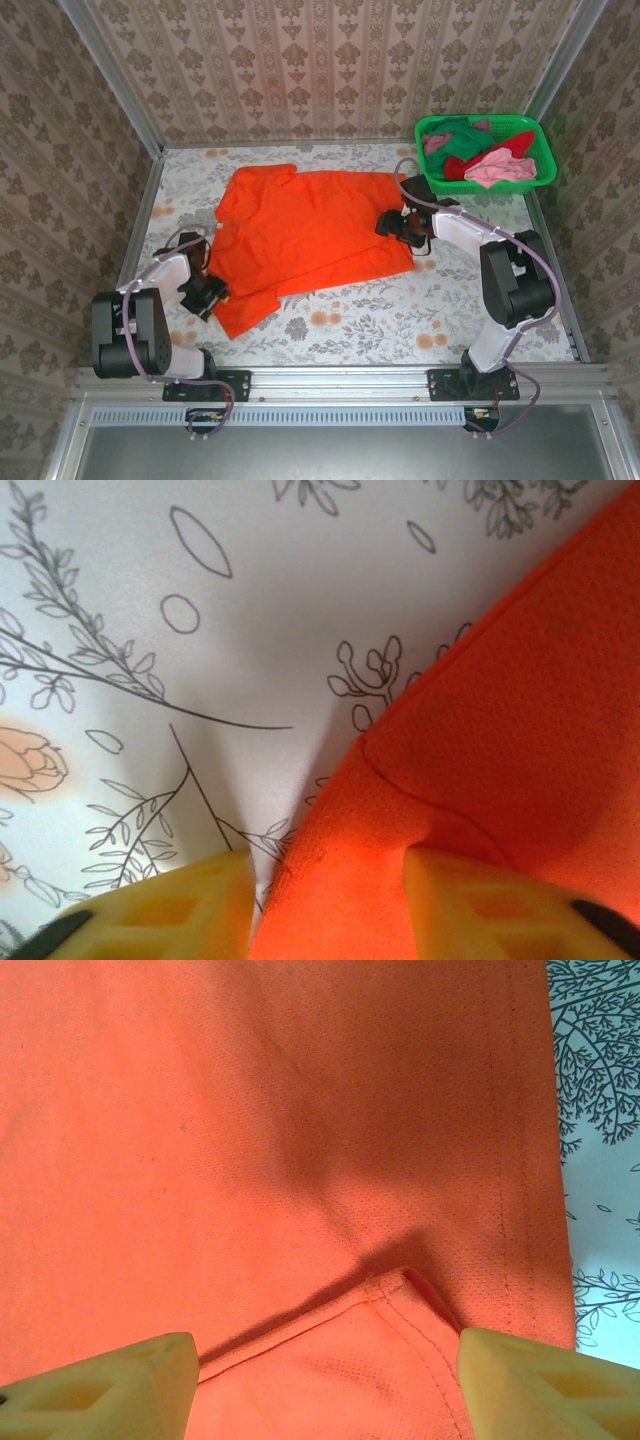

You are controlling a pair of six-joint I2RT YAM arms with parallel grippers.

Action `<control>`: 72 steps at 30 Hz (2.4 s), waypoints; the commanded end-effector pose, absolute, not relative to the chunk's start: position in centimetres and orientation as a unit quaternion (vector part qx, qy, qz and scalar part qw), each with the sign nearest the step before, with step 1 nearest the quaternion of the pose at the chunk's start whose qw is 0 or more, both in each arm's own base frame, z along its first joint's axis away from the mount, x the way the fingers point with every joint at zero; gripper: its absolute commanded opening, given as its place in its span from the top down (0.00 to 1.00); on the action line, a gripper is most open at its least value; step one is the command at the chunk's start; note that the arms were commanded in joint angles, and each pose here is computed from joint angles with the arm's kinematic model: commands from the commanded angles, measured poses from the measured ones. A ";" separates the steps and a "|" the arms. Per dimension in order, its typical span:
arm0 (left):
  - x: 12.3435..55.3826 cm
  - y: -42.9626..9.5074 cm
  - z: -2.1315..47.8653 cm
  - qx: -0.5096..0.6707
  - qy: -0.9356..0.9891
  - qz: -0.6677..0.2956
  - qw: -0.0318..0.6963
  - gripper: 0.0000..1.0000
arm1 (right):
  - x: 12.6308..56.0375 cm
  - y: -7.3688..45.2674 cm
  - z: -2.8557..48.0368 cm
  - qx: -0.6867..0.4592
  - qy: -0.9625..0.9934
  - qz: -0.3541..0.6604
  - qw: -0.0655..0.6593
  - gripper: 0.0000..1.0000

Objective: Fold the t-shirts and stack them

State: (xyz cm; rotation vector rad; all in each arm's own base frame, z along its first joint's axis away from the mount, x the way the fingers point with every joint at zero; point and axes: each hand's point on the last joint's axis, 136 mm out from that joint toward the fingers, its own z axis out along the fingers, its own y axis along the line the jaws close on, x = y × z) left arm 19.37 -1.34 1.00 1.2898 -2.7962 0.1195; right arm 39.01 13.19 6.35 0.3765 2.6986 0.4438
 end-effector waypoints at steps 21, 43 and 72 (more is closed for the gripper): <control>19.5 -2.0 2.7 0.399 -0.913 0.077 -0.013 1.00 | 34.4 11.3 7.6 0.191 0.966 0.086 0.150 0.39; 21.9 -2.8 2.4 0.327 -0.939 0.102 0.003 1.00 | 37.4 13.8 3.3 0.294 0.954 -0.040 0.047 0.60; 23.4 -2.6 4.8 0.323 -0.937 0.121 -0.052 1.00 | 37.6 12.6 8.1 0.269 0.955 -0.020 0.125 1.00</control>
